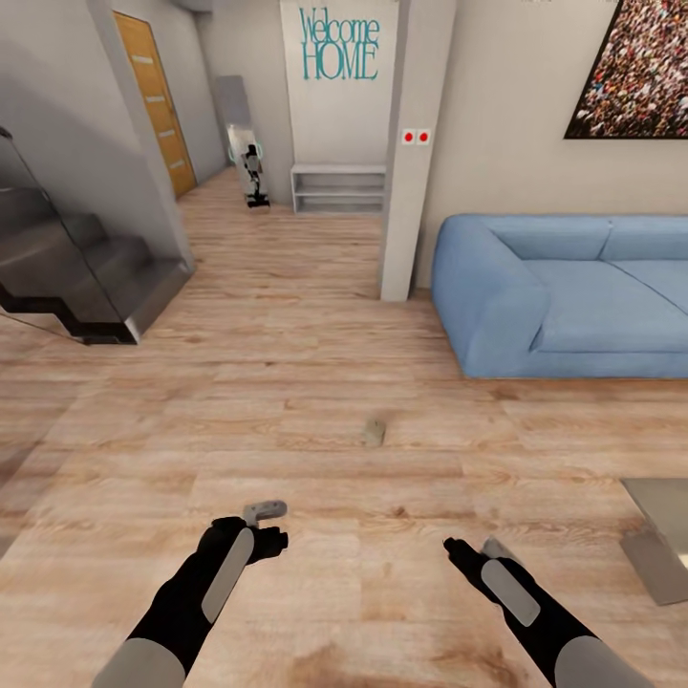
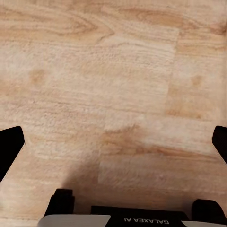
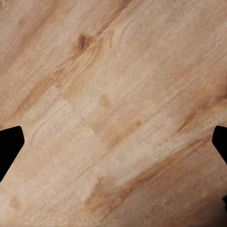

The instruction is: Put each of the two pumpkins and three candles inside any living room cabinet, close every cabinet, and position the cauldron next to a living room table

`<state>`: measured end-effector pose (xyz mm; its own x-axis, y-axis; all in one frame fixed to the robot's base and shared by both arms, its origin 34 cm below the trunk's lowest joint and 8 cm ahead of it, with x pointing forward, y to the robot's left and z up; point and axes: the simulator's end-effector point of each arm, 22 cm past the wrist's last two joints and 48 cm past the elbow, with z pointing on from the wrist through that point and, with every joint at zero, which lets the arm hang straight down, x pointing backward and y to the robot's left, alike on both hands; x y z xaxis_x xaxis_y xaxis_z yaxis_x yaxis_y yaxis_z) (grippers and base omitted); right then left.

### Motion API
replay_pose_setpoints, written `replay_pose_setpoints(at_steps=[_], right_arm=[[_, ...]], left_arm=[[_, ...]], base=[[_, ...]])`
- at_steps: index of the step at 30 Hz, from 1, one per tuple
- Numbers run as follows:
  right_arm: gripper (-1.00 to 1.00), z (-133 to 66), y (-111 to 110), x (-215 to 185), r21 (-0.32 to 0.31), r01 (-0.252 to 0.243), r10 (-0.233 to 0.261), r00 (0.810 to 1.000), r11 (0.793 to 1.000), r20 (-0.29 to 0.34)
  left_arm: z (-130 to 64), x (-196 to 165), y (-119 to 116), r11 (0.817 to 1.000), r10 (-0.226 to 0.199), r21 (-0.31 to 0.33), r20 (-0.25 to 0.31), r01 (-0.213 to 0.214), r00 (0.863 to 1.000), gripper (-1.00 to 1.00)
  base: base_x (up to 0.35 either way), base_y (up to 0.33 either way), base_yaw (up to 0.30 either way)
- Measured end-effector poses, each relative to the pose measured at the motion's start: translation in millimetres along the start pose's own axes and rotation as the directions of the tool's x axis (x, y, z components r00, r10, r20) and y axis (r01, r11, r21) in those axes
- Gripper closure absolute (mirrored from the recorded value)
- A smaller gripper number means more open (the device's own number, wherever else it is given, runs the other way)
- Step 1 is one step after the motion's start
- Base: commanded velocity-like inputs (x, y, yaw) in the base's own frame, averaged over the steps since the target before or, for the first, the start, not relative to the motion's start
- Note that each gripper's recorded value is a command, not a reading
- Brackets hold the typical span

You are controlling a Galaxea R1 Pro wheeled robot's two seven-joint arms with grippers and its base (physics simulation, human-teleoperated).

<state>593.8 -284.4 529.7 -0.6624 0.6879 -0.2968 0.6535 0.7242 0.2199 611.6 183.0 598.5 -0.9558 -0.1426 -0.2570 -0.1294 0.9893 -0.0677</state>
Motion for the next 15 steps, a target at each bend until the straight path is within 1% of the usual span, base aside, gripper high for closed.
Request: replay_pose_setpoints(at_steps=[15], right_arm=[[-1.0,-7.6,7.8,-8.3,-0.017,0.0,0.0,1.0,1.0,0.018]], left_arm=[[-9.6,-8.7,-1.7,1.0,0.0,0.004,0.024,-0.001,1.0,-1.0]], base=[[0.328,0.117,0.0]])
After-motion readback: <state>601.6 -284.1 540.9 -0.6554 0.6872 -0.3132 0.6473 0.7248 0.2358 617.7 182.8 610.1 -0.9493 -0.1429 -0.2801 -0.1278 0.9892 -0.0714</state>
